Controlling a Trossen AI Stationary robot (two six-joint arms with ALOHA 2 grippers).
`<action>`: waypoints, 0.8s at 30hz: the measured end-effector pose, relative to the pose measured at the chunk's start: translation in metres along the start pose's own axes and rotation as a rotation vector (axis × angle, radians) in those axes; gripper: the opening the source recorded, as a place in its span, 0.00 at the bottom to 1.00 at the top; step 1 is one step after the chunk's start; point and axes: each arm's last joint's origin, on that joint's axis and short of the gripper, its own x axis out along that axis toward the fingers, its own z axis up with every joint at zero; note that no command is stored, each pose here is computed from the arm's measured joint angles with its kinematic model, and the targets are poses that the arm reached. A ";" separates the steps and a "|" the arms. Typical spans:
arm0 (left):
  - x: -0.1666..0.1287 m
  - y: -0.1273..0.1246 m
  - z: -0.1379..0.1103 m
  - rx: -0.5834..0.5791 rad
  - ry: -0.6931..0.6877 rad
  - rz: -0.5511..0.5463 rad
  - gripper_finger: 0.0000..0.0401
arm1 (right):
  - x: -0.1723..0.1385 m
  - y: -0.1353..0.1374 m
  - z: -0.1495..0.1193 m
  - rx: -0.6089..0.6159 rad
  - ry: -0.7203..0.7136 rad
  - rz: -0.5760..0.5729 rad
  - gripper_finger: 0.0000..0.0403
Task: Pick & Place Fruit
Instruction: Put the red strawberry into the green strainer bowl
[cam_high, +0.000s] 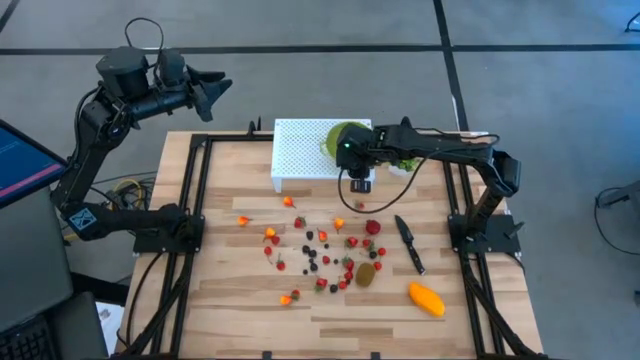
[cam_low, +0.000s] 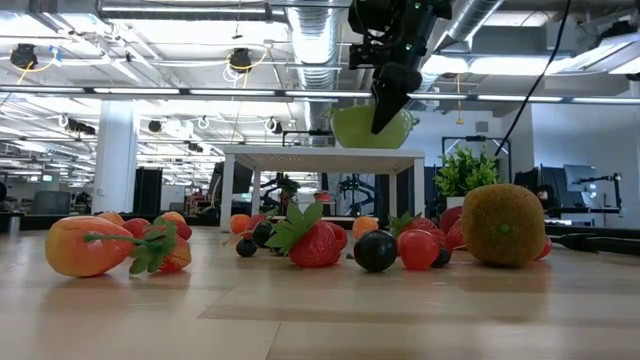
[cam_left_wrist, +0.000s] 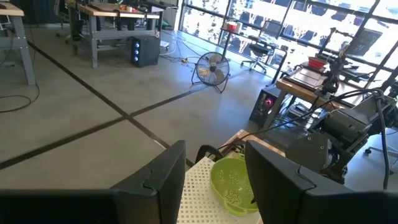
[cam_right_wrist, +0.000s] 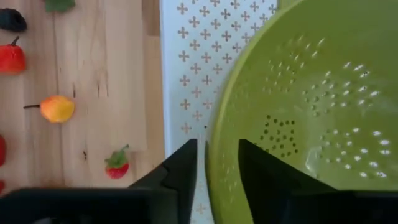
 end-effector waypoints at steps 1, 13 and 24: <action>0.000 0.000 0.000 0.000 0.000 0.000 0.40 | 0.000 0.000 0.000 0.000 -0.001 -0.001 0.31; 0.000 0.000 0.000 0.007 0.000 0.000 0.40 | -0.019 -0.007 0.013 0.002 -0.068 -0.029 0.50; 0.000 0.000 0.000 0.007 0.000 0.000 0.40 | -0.089 -0.005 0.032 -0.003 -0.141 -0.026 0.46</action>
